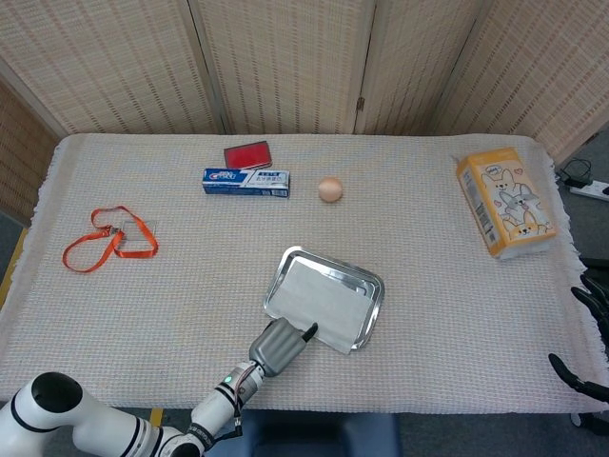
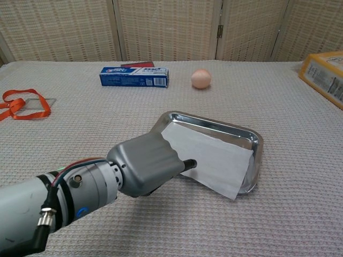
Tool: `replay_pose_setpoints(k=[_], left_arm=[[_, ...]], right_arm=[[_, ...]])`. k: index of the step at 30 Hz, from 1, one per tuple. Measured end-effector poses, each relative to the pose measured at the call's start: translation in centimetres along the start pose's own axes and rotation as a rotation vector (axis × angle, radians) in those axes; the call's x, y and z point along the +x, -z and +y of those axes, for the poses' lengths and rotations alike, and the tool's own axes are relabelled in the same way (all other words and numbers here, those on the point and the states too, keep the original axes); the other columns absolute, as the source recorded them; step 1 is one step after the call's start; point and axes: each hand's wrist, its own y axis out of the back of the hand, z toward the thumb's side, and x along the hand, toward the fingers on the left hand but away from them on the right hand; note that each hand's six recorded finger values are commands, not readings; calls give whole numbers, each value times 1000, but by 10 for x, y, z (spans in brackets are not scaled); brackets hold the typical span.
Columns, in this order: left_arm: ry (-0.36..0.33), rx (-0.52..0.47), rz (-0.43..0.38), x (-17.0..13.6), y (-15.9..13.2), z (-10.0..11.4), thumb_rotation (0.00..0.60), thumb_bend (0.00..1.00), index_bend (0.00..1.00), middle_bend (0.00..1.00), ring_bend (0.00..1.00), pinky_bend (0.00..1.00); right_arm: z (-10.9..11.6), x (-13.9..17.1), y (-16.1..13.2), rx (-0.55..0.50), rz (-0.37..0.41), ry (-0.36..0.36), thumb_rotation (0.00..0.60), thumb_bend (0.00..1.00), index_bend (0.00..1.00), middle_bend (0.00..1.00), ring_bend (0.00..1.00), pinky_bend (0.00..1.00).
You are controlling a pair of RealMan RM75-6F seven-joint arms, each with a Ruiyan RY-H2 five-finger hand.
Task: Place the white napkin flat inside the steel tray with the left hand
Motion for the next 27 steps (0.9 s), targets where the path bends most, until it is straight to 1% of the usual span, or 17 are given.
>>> replay_pose_setpoints(k=[10,20,27], left_arm=[[28,18,-13,12,-4,-11,600,1000,158,1000,1000,1000],[34,16,-24,24,-8,-14,600,1000,163,1000,1000,1000],[25,9,-28,29,-10,-12,600,1000,157,1000,1000,1000]], right_arm=[[1,0,-1,-4,4,9,600,376,0,0,0,0],[1,-2,1,-6,-1,9,600,376,0,0,0,0],[2,-2,2,-7,-4,12,600,376,0,0,0,0]])
